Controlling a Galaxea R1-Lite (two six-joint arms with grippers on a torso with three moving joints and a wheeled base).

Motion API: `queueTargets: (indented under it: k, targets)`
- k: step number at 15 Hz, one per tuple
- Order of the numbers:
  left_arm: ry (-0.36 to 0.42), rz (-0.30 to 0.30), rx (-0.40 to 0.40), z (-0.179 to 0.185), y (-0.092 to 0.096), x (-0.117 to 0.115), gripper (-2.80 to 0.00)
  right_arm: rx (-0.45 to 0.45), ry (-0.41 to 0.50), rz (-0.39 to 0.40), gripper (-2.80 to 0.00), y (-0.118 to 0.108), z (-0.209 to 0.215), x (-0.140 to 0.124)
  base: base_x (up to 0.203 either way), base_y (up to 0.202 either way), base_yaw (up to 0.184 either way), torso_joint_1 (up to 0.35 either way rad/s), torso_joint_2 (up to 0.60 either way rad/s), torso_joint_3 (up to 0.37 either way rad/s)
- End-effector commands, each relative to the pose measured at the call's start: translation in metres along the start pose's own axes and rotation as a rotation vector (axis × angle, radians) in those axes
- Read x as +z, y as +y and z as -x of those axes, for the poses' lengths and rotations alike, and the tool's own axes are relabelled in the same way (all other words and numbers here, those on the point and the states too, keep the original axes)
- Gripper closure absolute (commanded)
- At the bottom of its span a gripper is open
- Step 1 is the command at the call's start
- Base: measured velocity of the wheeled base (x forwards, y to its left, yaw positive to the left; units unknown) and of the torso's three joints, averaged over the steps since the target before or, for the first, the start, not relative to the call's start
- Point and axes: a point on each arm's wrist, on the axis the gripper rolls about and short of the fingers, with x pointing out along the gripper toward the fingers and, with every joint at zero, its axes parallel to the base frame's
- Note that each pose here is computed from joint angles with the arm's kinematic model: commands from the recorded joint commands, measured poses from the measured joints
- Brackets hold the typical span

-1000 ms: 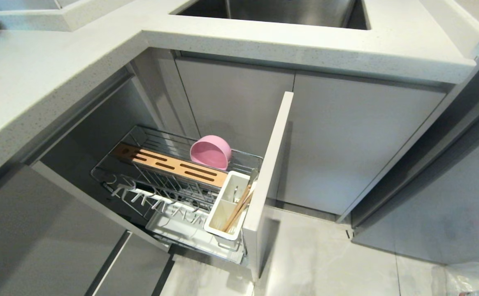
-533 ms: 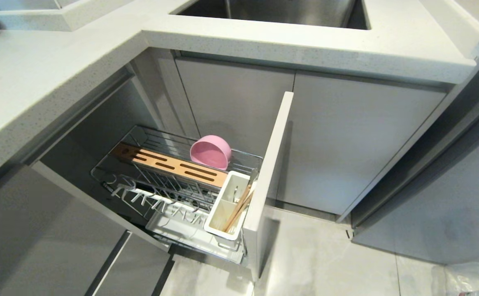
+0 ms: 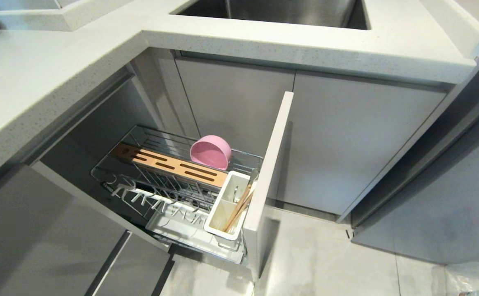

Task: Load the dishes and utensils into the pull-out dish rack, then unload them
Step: Pick up the chopsticks and place it in the cupboard

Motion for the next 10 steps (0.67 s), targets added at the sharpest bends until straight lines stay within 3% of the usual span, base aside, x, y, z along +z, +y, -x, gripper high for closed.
queueTargets:
  k: [1, 10]
  targets:
    - [0.011, 0.009, -0.010, -0.006, 0.004, -0.003, -2.80, 0.000, 0.001, 0.001, 0.00, 0.000, 0.000, 0.000, 0.000, 0.000, 0.000, 0.000, 0.00, 0.000]
    - [-0.052, 0.006, -0.096, -0.016, 0.021, -0.006, -2.80, 0.000, 0.001, -0.001, 0.00, 0.000, 0.000, 0.000, 0.000, 0.000, 0.000, 0.000, 0.00, 0.000]
